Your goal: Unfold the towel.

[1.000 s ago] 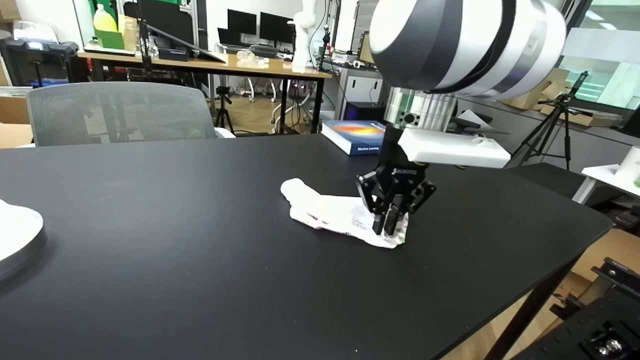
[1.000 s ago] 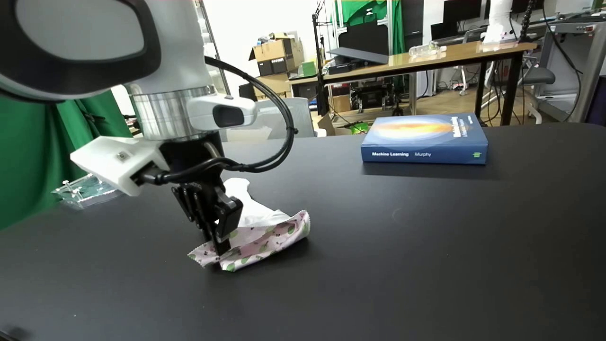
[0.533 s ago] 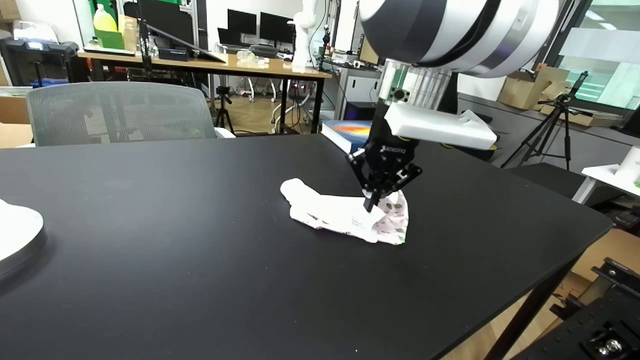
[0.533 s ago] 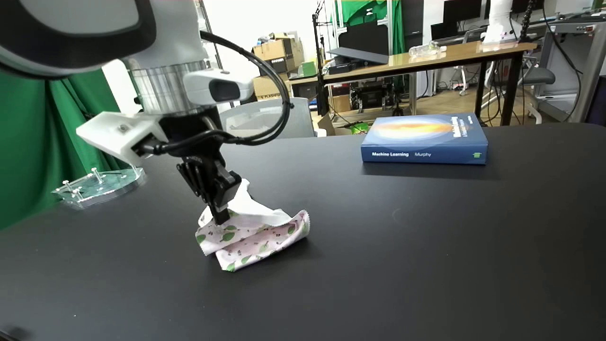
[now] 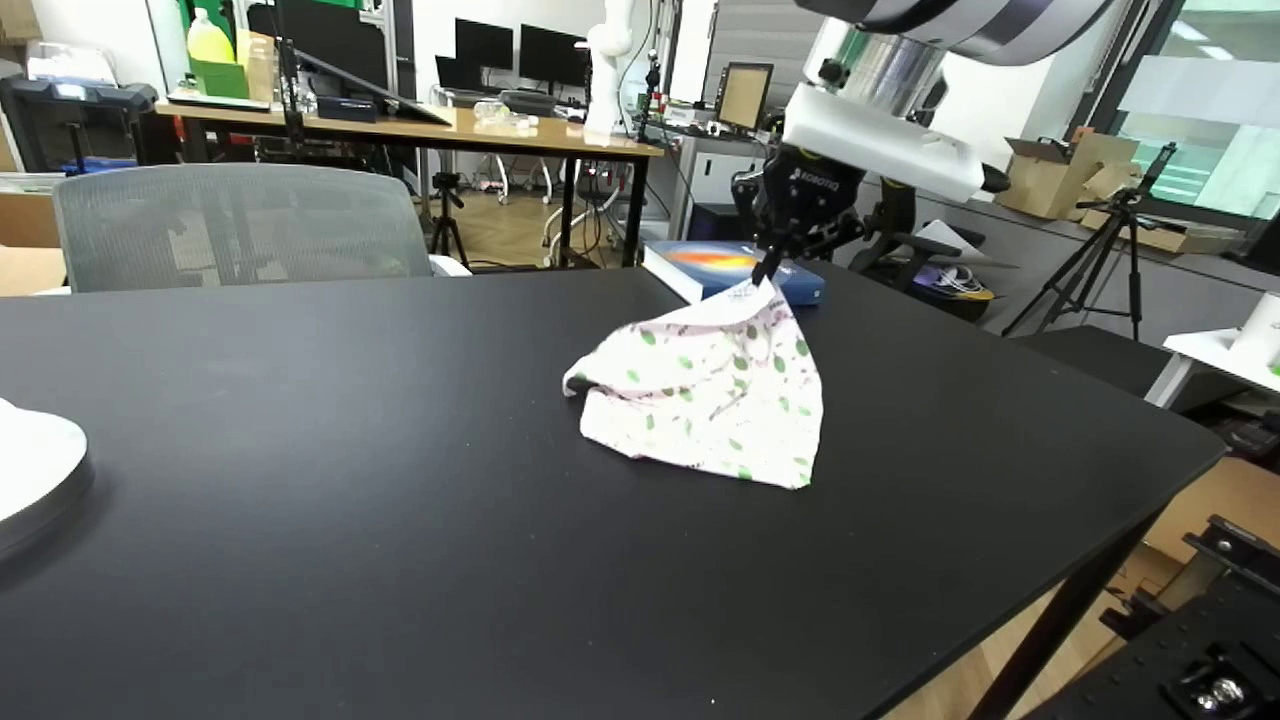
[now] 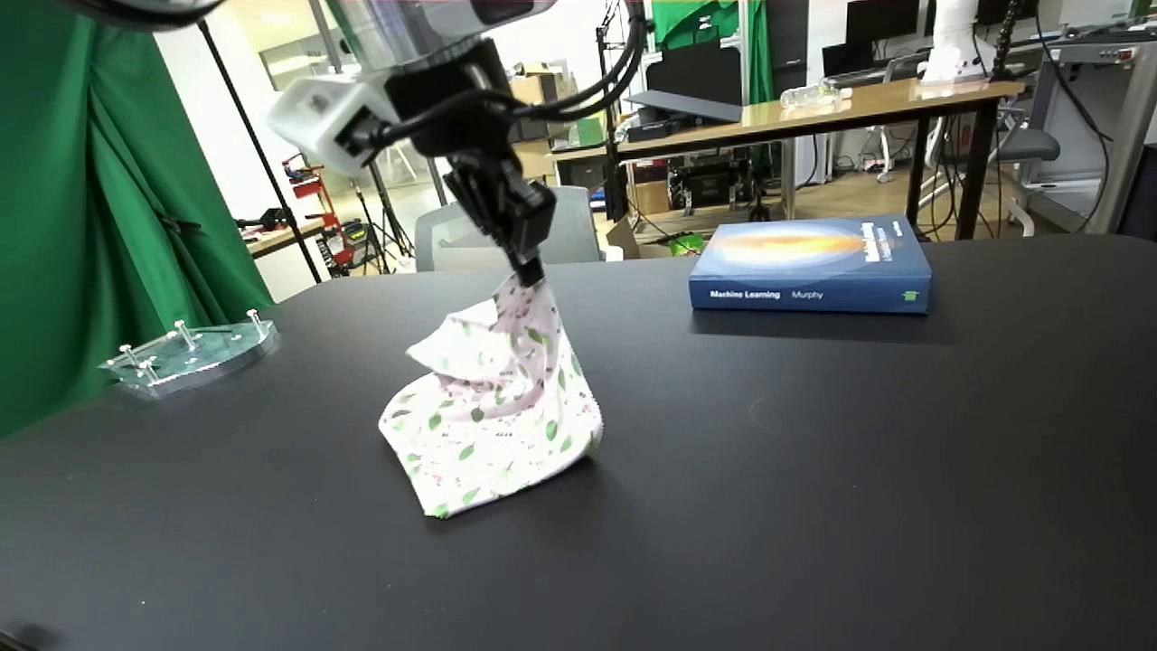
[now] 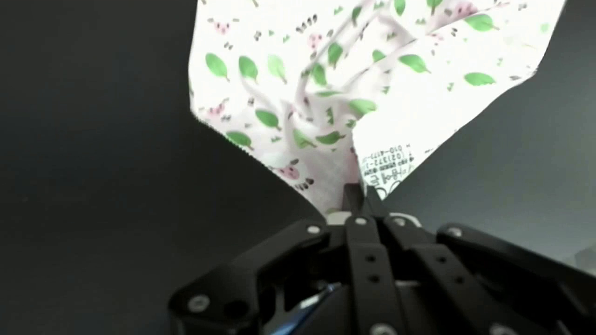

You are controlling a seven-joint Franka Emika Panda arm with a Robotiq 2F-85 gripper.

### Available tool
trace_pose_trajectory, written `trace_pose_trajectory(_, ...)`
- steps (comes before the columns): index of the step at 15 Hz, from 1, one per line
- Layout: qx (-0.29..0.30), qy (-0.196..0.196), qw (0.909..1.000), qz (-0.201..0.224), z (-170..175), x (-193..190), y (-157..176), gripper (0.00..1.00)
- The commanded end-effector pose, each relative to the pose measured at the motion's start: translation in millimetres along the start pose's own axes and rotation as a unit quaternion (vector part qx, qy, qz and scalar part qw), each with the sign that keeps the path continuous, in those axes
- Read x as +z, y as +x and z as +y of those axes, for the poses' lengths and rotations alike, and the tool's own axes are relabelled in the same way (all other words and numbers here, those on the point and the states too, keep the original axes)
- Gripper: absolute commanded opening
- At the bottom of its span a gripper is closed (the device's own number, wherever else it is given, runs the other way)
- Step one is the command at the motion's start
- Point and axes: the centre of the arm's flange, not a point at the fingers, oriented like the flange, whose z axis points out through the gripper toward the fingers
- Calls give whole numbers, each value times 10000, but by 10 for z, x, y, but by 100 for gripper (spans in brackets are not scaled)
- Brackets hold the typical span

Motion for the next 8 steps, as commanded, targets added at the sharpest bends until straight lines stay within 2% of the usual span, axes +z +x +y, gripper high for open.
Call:
trace_pose_trajectory(1,724,-120,9950,679,259,-130,417,0)
trace_pose_trajectory(4,1323,-340,9839,1149,598,-91,613,0)
trace_pose_trajectory(6,1658,-553,9766,1254,822,22,650,0)
trace_pose_trajectory(7,1734,-708,9757,1138,933,96,641,26)
trace_pose_trajectory(8,1829,-780,9744,1044,1020,169,626,28)
